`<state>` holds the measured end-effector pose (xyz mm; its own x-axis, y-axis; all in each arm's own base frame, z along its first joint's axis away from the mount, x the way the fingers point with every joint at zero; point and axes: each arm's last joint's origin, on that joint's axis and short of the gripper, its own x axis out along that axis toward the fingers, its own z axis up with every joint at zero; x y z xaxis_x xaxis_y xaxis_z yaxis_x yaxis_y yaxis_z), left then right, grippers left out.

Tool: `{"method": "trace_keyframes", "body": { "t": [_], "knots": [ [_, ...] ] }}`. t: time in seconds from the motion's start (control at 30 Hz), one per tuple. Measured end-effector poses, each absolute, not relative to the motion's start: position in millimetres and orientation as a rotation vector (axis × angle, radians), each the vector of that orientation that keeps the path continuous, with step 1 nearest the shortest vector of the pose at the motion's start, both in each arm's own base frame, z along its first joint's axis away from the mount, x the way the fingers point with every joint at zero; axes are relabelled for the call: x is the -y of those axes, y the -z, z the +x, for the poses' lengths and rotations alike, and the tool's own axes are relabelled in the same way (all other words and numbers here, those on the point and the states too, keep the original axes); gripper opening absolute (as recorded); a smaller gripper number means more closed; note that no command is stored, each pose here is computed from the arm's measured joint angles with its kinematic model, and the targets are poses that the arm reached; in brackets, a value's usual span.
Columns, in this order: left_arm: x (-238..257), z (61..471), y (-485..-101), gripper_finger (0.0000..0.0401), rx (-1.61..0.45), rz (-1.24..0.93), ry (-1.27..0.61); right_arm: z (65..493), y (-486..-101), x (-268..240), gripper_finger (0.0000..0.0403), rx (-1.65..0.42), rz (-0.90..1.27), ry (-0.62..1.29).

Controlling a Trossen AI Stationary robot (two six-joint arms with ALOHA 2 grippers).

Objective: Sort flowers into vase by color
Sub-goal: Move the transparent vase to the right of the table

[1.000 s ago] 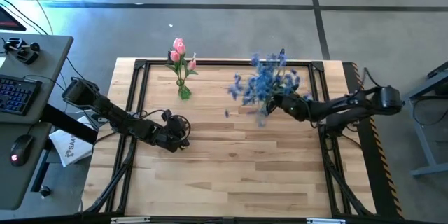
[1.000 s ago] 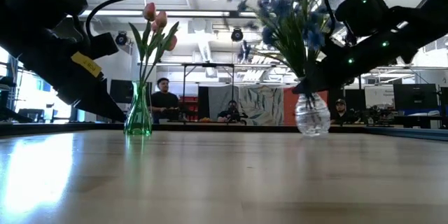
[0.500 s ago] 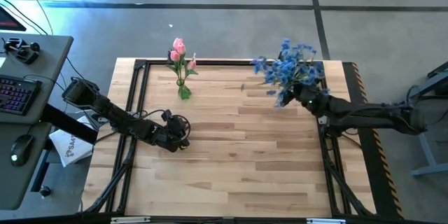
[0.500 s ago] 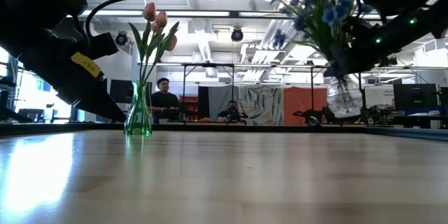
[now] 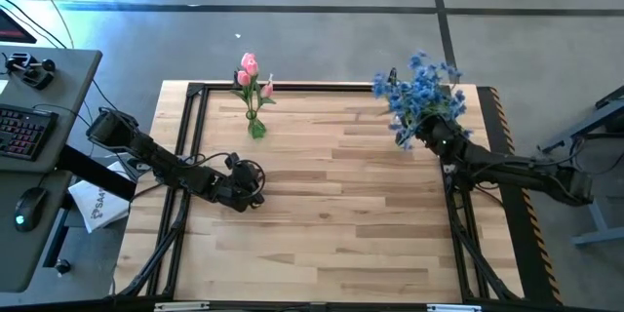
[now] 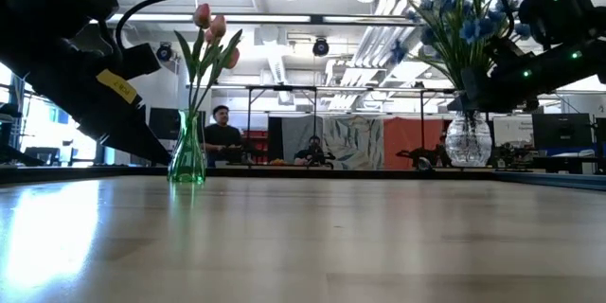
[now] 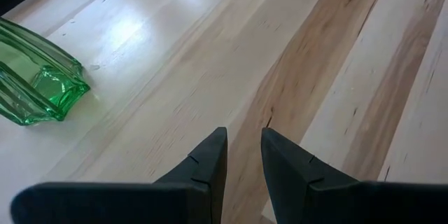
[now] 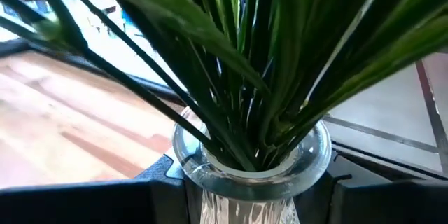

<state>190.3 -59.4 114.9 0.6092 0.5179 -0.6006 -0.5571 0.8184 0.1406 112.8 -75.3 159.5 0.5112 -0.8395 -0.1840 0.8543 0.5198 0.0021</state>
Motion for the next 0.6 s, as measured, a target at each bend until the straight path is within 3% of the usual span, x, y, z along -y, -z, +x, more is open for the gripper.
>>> {"method": "trace_keyframes", "body": {
  "t": [0.33,0.6],
  "knots": [
    [60.2,192.2,-116.2,0.0076,-0.651,-0.08,-0.616,115.1,-154.2,84.4,0.0136,-0.199,0.105,1.025],
    [60.2,192.3,-116.2,0.0076,-0.651,-0.08,-0.615,123.2,-147.7,89.3,0.0171,-0.212,0.112,1.028]
  ]
}}
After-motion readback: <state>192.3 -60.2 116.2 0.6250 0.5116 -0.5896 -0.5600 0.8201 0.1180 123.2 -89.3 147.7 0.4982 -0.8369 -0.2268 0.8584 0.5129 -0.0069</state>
